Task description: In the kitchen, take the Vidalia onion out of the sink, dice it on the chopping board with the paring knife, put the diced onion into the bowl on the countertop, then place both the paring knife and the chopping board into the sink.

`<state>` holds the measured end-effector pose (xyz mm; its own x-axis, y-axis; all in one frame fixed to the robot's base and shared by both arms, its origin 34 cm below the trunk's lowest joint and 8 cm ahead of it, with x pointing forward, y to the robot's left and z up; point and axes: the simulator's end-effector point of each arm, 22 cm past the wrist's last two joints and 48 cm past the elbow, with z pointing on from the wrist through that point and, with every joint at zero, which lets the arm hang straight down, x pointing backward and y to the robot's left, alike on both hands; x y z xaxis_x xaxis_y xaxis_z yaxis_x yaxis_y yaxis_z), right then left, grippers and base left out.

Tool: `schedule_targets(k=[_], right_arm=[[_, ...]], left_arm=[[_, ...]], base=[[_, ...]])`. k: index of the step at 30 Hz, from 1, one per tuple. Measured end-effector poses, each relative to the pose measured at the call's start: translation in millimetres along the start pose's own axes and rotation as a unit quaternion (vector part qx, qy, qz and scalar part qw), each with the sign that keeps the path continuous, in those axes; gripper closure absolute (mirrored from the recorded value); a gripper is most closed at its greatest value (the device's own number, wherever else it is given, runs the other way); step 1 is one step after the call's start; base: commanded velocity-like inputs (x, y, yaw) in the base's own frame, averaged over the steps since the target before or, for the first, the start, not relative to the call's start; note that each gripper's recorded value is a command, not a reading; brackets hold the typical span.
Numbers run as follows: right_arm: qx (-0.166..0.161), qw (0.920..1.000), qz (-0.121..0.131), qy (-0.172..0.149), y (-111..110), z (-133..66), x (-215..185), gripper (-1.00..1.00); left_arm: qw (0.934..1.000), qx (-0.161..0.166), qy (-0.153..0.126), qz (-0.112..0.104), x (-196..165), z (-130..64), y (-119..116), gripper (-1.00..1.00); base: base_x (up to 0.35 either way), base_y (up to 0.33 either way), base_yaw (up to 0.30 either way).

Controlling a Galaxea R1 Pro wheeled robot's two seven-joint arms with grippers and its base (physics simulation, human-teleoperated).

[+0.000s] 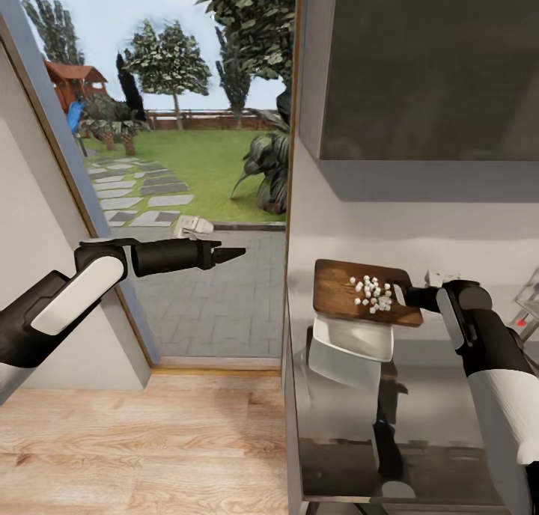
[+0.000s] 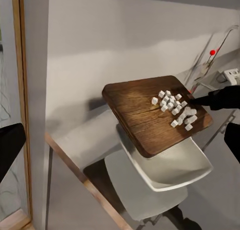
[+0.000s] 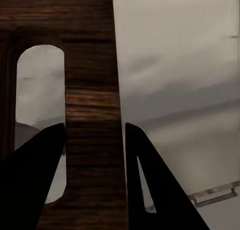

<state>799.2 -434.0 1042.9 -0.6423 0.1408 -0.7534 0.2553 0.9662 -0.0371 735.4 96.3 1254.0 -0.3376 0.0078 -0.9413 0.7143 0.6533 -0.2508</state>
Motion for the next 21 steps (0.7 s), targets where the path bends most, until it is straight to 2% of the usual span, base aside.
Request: schedule_targets(k=[1,2,11,21], right_arm=[[0.001,0.9998,0.0,-0.017,-0.3,-0.6,-8.1,1.0],[0.001,0.9998,0.0,-0.019,-0.1,-0.4,-8.8,1.0],[-0.002,0.9994,0.0,-0.036,1.7,-5.9,-19.3,1.0],[-0.009,0.9992,0.0,-0.039,4.8,-6.8,-21.0,1.0]], left_arm=[[1.0,0.0,0.0,0.0,-0.2,0.0,-0.3,-1.0],[1.0,0.0,0.0,0.0,-0.1,0.1,0.0,-1.0],[1.0,0.0,-0.001,0.0,-0.2,0.1,0.4,-1.0],[1.0,0.0,0.0,0.0,0.2,0.3,0.3,-1.0]], base=[[0.0,0.0,0.0],[0.0,0.0,0.0],[0.0,0.0,0.0],[-0.005,0.0,0.0]])
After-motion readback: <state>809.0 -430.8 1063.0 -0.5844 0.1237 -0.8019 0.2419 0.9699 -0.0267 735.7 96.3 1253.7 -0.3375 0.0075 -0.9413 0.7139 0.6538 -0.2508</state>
